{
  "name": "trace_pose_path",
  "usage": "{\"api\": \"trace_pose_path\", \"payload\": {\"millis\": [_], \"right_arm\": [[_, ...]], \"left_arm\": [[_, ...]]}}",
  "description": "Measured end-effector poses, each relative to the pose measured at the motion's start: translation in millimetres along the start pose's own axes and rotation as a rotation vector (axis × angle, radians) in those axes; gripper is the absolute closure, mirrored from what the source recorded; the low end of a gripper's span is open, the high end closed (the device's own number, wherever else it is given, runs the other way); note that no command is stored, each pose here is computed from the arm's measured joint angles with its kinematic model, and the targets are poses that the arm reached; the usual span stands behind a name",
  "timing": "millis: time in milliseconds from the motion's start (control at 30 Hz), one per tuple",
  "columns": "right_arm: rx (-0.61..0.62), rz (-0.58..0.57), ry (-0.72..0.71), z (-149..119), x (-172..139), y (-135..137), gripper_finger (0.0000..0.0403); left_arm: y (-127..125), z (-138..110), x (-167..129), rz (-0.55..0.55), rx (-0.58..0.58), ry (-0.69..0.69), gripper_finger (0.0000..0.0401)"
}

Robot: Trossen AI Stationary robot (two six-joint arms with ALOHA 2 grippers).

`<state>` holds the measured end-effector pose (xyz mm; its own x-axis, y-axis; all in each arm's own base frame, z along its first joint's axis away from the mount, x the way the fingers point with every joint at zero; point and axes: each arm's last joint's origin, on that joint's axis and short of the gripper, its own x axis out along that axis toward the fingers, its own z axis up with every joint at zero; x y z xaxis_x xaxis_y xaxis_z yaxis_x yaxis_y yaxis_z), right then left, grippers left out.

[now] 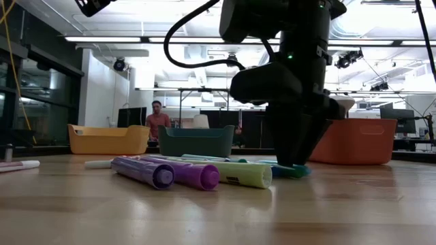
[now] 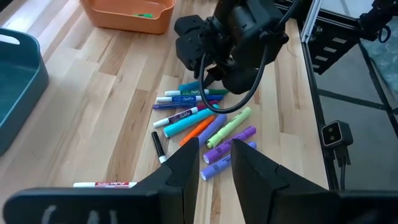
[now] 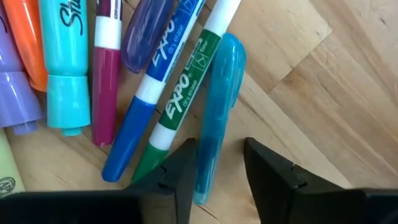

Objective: Pick & Place Markers
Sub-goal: Put the blue pen into the blue bin

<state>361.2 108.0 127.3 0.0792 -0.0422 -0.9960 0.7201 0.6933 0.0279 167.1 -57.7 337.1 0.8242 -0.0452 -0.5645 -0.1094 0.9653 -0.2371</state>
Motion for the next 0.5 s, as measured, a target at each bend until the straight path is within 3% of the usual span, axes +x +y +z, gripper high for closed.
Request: {"api": "trace_pose_path", "payload": {"millis": [400, 500], "right_arm": [[-0.006, -0.003, 0.036, -3.4, 0.2, -0.5, 0.0378], [-0.008, -0.001, 0.050, -4.7, -0.1, -0.4, 0.0384]], "left_arm": [[0.0, 0.0, 0.0, 0.001, 0.000, 0.000, 0.0311], [0.0, 0.0, 0.0, 0.001, -0.001, 0.000, 0.0311]]}}
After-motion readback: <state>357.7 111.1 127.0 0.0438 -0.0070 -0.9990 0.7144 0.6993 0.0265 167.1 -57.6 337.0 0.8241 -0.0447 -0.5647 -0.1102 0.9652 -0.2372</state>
